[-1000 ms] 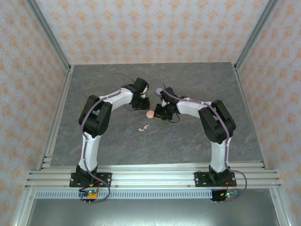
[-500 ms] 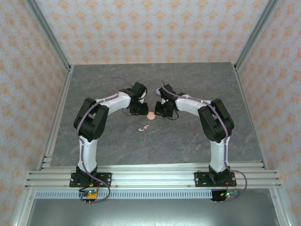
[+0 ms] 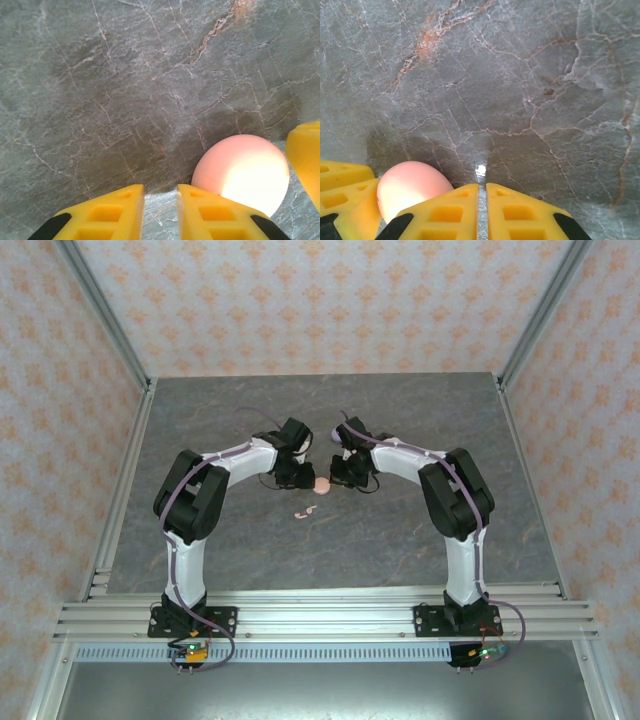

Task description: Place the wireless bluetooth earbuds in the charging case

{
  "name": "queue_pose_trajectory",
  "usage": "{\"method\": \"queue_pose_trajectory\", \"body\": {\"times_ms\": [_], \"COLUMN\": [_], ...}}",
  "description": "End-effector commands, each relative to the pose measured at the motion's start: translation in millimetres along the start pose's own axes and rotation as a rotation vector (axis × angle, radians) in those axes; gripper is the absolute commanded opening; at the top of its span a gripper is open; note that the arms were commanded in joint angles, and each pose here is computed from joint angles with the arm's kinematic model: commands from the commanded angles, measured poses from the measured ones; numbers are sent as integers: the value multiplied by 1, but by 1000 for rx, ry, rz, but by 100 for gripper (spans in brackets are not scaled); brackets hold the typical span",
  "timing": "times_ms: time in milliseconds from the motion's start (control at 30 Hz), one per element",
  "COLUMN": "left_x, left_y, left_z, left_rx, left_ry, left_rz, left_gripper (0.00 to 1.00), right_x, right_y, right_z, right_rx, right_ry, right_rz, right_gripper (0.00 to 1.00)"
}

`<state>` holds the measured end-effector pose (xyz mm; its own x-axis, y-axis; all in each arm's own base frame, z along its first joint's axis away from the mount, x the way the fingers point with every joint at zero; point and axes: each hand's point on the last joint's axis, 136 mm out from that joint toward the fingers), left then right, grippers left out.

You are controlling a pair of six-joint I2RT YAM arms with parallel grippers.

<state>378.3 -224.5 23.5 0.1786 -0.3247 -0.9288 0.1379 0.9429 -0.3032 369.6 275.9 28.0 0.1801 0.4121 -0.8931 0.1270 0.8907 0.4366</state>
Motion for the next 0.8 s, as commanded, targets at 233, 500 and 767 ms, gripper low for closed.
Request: {"method": "queue_pose_trajectory", "body": {"times_ms": [233,500,767], "left_x": [-16,-19,-41], "left_y": [-11,-12,-2], "left_z": [-7,-11,-7], "left_rx": [12,22,22], "left_ry": [-3,4,-40], "left_rz": [-47,-53,-11], "left_gripper": [27,28,31], "right_x": [4,0,-24], "right_y": [1,-6,-21], "right_z": [3,12,22], "right_rx": [-29,-19,59], "right_ry": [18,-12,-75], "right_rz": [-30,-74,-62], "right_gripper": [15,15,18]}}
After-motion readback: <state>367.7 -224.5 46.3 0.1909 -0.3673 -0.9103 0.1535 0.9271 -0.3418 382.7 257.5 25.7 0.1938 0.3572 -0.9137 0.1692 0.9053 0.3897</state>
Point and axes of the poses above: each hand's point on the last joint's axis, 136 mm out from that joint toward the fingers, its own x axis out along the fingers, its own y axis along the line the jaws close on, z = x × y, and after that the axes turned 5 degrees about x, right-handed
